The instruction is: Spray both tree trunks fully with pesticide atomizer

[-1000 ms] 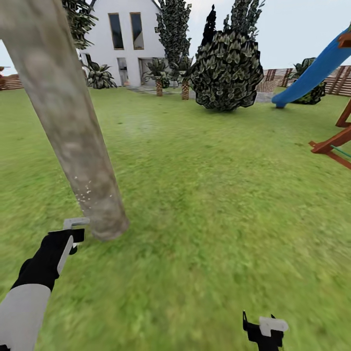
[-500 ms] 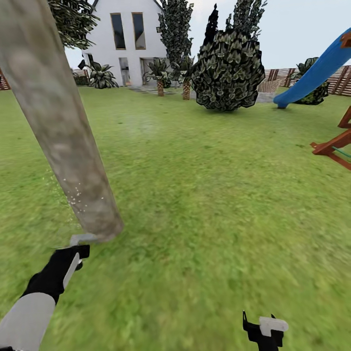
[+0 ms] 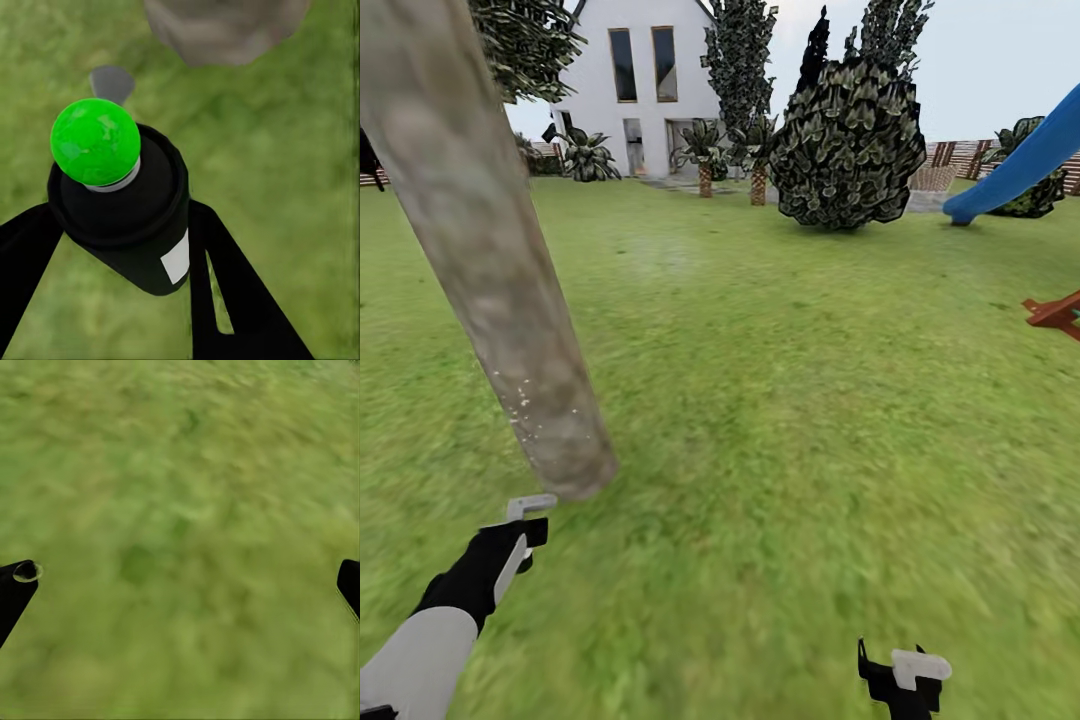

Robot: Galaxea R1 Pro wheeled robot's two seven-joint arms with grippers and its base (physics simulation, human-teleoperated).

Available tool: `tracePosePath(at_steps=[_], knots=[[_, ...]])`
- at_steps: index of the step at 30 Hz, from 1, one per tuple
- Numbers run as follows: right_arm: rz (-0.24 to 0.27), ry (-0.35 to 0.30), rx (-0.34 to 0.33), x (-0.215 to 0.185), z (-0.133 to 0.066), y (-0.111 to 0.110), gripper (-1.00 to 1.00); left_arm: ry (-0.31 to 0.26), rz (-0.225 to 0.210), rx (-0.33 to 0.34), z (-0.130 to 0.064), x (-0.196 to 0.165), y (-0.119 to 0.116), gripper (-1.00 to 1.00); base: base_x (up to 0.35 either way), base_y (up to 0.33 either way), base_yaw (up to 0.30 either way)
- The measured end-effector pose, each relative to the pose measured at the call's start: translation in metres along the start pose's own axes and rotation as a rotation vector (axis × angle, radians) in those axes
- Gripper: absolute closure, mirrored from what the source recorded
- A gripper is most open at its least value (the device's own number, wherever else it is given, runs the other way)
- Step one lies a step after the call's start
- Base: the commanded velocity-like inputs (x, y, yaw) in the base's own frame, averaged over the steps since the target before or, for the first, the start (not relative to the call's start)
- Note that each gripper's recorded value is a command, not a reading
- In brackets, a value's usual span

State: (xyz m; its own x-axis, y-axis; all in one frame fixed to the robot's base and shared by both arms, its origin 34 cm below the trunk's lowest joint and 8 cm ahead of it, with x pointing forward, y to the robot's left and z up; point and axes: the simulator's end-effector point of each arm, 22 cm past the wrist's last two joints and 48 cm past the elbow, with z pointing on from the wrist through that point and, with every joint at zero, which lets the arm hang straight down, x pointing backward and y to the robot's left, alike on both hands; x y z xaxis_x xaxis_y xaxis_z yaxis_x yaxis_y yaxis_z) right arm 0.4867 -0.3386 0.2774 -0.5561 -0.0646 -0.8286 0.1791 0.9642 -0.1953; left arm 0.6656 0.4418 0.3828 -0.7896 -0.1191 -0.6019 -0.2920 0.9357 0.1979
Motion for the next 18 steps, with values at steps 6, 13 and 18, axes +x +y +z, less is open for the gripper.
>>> tracePosePath(at_steps=[6,13,18], knots=[[0.000,0.000,0.000,0.000,0.000,0.000,-1.00,-0.007,-0.001,0.001,-0.001,-0.003,-0.001,1.00,0.189,-0.198,0.000],[-0.001,0.001,-0.002,0.000,0.000,0.000,-1.00,0.021,0.008,-0.056,0.002,0.013,0.008,1.00,0.004,-0.270,0.000],[-0.001,0.001,-0.002,0.000,0.000,0.001,-1.00,0.022,0.016,-0.060,0.002,0.014,0.009,1.00,0.011,-0.271,0.000]])
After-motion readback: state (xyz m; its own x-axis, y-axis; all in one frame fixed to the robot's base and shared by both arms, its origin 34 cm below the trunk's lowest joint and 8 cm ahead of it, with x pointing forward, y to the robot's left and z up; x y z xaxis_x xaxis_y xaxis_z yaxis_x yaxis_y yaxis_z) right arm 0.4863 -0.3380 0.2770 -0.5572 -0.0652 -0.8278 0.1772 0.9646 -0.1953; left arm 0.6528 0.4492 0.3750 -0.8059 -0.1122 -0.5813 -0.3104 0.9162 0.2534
